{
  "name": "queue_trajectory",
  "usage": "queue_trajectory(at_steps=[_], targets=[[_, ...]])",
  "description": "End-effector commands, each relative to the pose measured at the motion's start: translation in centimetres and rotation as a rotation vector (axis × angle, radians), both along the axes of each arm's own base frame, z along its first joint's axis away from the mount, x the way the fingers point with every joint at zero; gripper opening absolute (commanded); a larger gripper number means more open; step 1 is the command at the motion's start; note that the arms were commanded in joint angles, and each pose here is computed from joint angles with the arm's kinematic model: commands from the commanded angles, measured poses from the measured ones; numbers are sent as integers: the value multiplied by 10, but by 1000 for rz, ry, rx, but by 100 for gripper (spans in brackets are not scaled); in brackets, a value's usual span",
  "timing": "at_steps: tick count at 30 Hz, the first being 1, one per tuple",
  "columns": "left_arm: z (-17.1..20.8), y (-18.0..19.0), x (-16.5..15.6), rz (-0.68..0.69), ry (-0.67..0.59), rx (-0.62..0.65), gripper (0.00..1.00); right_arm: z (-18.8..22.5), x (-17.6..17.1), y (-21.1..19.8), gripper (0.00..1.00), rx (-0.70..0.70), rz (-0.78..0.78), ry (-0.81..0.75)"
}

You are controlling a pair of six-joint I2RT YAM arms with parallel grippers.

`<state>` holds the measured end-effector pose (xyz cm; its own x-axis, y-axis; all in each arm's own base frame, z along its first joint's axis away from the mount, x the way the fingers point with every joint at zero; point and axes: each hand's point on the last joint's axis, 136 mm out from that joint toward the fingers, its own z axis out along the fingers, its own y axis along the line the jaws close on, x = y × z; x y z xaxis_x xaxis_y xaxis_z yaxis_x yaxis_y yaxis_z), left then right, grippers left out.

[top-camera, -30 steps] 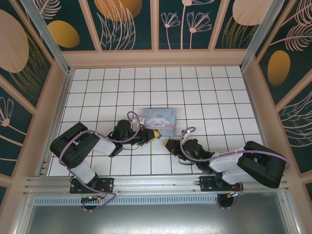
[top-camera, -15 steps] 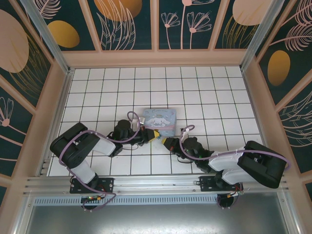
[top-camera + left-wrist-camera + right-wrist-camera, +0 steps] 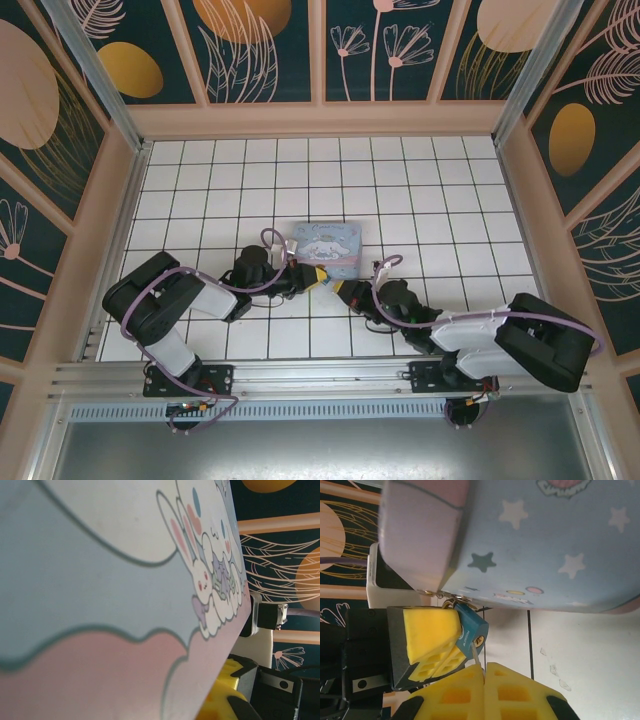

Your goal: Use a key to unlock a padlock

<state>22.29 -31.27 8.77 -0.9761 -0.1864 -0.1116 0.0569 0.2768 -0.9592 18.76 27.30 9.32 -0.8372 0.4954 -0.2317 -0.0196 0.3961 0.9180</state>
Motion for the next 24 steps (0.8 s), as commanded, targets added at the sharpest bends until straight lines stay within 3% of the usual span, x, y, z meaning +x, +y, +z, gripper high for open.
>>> queue_trajectory(at_steps=[1, 24], targets=[[23, -4, 4, -15, -66, -63, 0, 11, 4, 0, 0, 13, -1, -34], [21, -4, 5, -10, -63, -58, 0, -9, -4, 3, 0, -21, 36, 23]])
